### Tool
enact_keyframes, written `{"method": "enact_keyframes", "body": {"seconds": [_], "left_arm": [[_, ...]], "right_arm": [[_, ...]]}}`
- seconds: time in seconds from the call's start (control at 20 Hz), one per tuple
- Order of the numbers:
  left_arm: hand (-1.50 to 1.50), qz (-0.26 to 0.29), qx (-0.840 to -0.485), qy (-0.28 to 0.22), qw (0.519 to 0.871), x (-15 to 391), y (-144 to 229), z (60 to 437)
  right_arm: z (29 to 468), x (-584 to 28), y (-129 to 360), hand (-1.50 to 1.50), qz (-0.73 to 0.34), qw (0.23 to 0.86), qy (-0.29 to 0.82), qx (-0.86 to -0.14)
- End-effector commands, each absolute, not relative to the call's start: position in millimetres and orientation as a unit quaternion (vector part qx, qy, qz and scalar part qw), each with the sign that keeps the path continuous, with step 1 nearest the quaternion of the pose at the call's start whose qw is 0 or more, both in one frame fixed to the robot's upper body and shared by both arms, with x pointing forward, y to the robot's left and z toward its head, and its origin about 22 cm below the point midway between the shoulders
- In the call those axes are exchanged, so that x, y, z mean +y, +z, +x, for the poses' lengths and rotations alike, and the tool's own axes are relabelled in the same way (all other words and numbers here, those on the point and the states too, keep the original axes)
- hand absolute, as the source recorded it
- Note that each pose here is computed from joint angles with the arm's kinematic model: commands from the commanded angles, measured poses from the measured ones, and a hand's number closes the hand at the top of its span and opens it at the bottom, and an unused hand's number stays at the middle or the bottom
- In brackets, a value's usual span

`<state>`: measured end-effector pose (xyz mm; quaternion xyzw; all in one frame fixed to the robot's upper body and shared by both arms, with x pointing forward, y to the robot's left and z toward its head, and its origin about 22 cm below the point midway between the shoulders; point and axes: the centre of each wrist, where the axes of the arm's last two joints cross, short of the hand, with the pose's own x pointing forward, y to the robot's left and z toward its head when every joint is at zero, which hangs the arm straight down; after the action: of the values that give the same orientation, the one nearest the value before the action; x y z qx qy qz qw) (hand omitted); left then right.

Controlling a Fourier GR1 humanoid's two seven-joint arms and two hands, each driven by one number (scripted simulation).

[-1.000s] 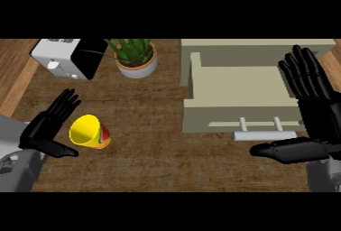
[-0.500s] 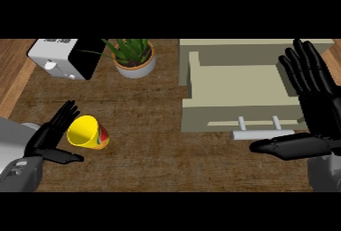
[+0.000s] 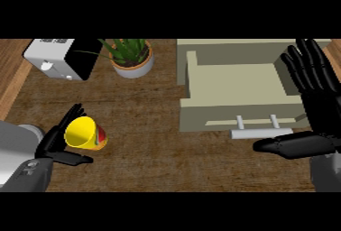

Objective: Pick up the cup, place it into the drawer and close the drawer

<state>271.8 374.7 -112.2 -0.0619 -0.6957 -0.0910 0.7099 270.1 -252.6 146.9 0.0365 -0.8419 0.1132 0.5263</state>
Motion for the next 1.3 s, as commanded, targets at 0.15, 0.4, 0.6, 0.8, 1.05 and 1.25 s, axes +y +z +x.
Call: {"method": "enact_keyframes", "body": {"seconds": [0.15, 0.4, 0.6, 0.8, 1.05, 1.25], "left_arm": [[-1.50, -0.113, -0.732, -0.082, 0.667, 355, -131, 261], [-1.50, -0.134, -0.728, -0.089, 0.667, 359, -125, 267], [-1.50, -0.165, -0.720, -0.081, 0.669, 340, -126, 278], [1.50, -0.223, -0.714, -0.067, 0.660, 333, -115, 296], [1.50, -0.153, -0.788, -0.079, 0.592, 309, -119, 298], [1.50, -0.069, -0.822, -0.092, 0.557, 324, -112, 300]], "right_arm": [[277, -260, 146, -1.50, 0.034, 0.523, 0.117, -0.844], [282, -252, 160, -1.50, 0.037, 0.526, 0.119, -0.841], [279, -249, 158, -1.50, 0.030, 0.524, 0.127, -0.842], [279, -249, 148, -1.50, 0.035, 0.535, 0.126, -0.835], [281, -254, 163, -1.50, 0.026, 0.534, 0.129, -0.835], [281, -257, 155, -1.50, 0.029, 0.532, 0.122, -0.837]]}}
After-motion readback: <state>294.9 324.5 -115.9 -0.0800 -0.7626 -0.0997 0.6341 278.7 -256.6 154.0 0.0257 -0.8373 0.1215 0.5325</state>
